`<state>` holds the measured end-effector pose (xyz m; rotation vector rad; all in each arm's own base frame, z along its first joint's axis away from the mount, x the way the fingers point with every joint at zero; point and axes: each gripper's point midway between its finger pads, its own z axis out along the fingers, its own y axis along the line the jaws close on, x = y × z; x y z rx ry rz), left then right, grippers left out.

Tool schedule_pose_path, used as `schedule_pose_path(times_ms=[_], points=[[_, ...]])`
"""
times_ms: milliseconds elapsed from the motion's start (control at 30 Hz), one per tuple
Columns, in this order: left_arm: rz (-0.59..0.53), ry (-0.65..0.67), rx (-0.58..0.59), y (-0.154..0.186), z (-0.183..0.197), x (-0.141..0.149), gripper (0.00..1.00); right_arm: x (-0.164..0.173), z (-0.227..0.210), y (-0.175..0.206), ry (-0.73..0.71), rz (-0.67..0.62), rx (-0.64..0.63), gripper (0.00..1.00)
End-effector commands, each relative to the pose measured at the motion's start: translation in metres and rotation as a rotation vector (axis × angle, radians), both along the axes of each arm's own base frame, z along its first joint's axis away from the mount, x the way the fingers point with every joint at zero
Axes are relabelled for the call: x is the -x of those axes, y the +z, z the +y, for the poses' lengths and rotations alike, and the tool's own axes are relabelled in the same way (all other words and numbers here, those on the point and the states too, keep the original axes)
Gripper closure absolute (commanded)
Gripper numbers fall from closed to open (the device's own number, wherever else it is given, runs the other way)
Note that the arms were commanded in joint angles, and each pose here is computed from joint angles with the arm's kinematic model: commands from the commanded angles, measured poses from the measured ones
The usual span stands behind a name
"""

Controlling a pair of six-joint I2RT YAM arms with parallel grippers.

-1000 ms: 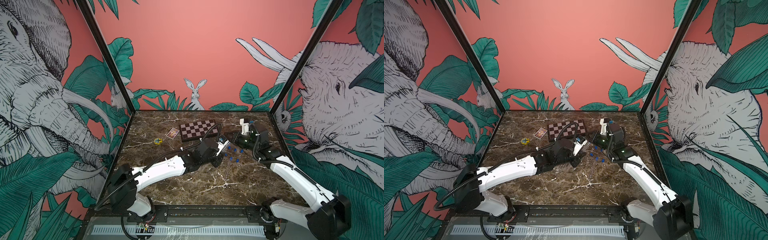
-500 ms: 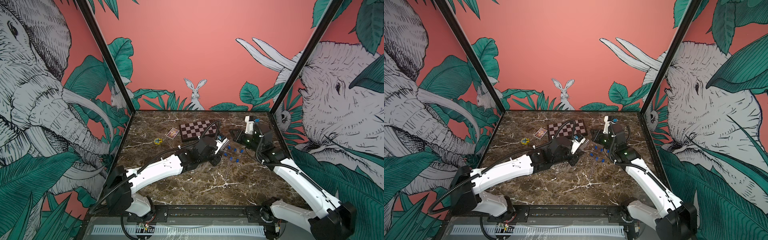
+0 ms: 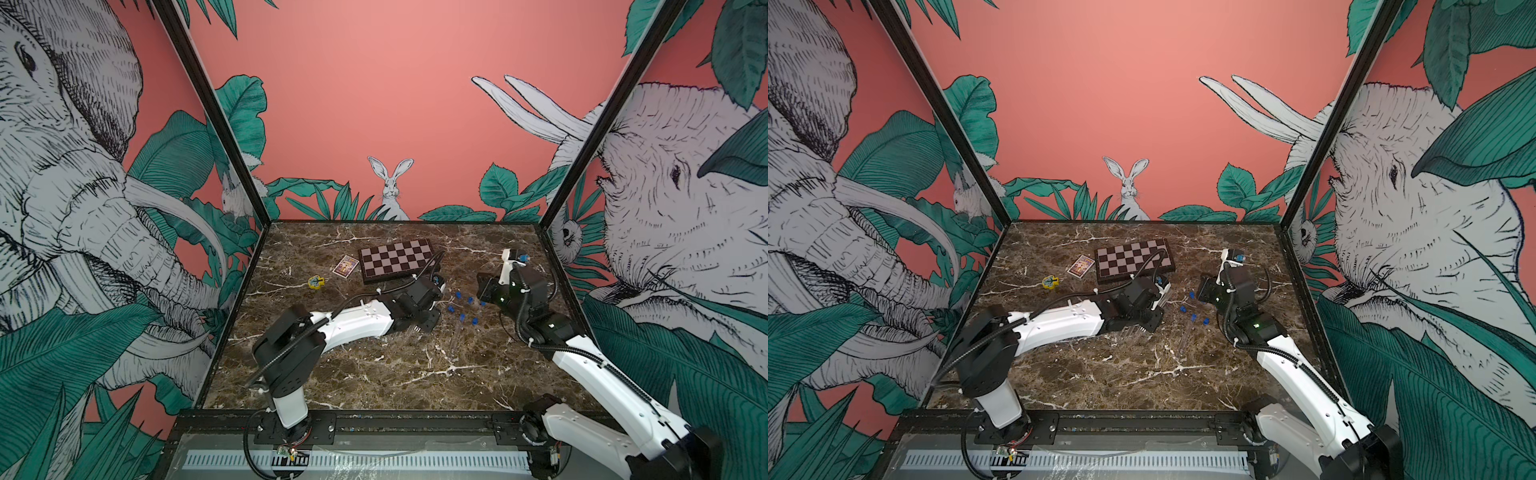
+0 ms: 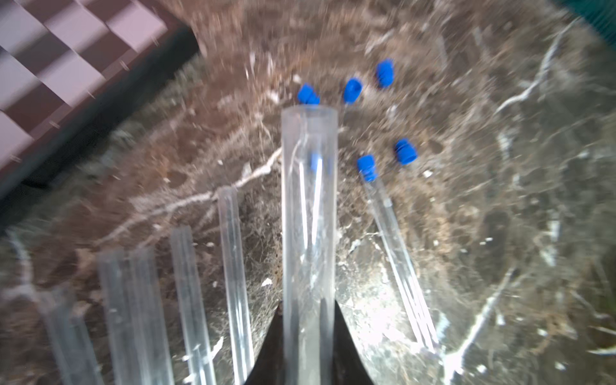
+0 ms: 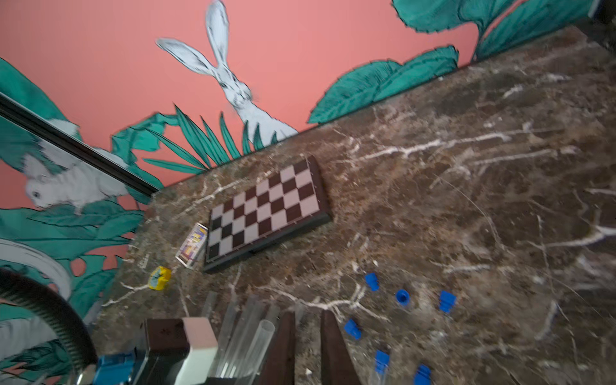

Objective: Remove stoppers from test tubes
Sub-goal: Open the stopper on the test tube, then place the test tube at the center of the board.

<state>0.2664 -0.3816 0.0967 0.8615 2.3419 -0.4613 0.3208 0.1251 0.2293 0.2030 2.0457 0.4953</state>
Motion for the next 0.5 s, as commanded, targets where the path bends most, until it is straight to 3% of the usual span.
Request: schedule_pose_path(times_ms=[0, 467], points=[[0.006, 0.051, 0.016, 0.007, -0.005, -0.007, 1.0, -0.002, -0.009, -0.013, -0.038, -0.006, 0.02, 1.0], [0.099, 0.12, -0.168, -0.061, 0.01, -0.009, 1.0, -0.001, -0.014, -0.033, -0.057, 0.019, 0.01, 1.0]])
